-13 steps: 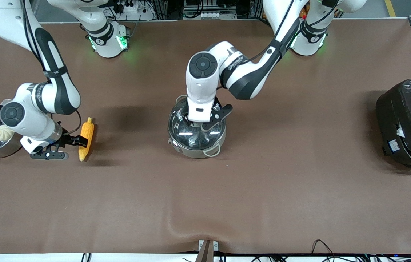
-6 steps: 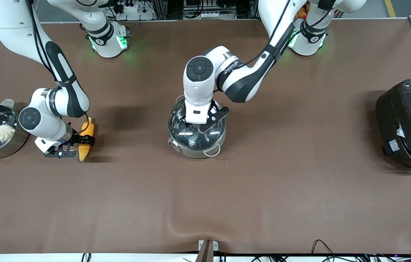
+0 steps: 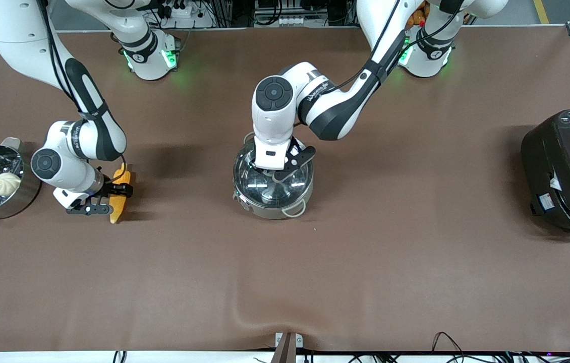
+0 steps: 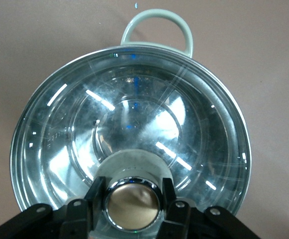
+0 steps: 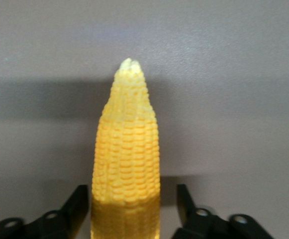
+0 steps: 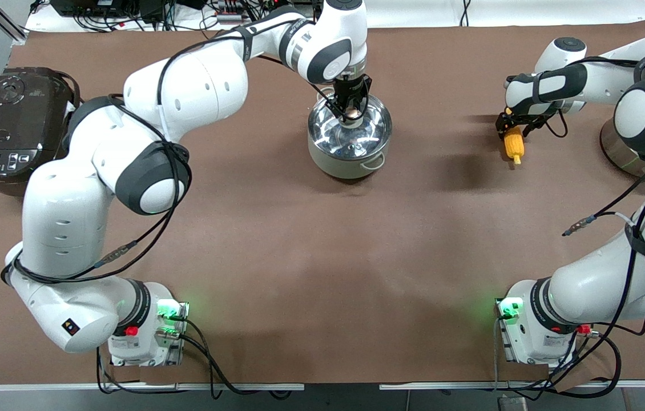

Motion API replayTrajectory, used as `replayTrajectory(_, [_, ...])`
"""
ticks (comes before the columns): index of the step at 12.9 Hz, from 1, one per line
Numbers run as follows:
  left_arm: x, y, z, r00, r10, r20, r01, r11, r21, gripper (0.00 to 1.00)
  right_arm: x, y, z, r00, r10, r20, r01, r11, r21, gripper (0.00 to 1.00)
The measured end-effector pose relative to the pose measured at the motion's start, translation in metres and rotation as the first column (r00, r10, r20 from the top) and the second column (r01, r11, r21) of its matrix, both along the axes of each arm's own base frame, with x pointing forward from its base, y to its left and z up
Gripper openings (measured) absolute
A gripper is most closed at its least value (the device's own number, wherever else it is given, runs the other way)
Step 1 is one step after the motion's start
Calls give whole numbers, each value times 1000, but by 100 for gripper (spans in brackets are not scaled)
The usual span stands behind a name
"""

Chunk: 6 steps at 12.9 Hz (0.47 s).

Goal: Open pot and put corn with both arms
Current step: 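Grasp the lid knob with the left gripper while the right gripper grasps the corn, then lift the lid off with the left gripper while the right gripper carries the corn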

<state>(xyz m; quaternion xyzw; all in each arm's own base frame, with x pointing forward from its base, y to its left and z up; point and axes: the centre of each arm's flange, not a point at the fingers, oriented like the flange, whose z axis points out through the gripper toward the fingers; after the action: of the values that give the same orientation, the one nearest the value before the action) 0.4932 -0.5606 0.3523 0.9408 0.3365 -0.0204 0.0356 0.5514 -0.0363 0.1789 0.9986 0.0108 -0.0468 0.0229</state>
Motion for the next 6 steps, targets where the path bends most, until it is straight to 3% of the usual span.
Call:
replayTrajectory(2, [0,0,0,1000,0,0,0,1000,0,50,1,4,1,1000,5,1,-5,1000,4,47])
replayTrajectory(6, [-1,1,8,1000,-1,-5,1,1000,7,50,8,15,9,999,19,-29,-18,1000,15,44])
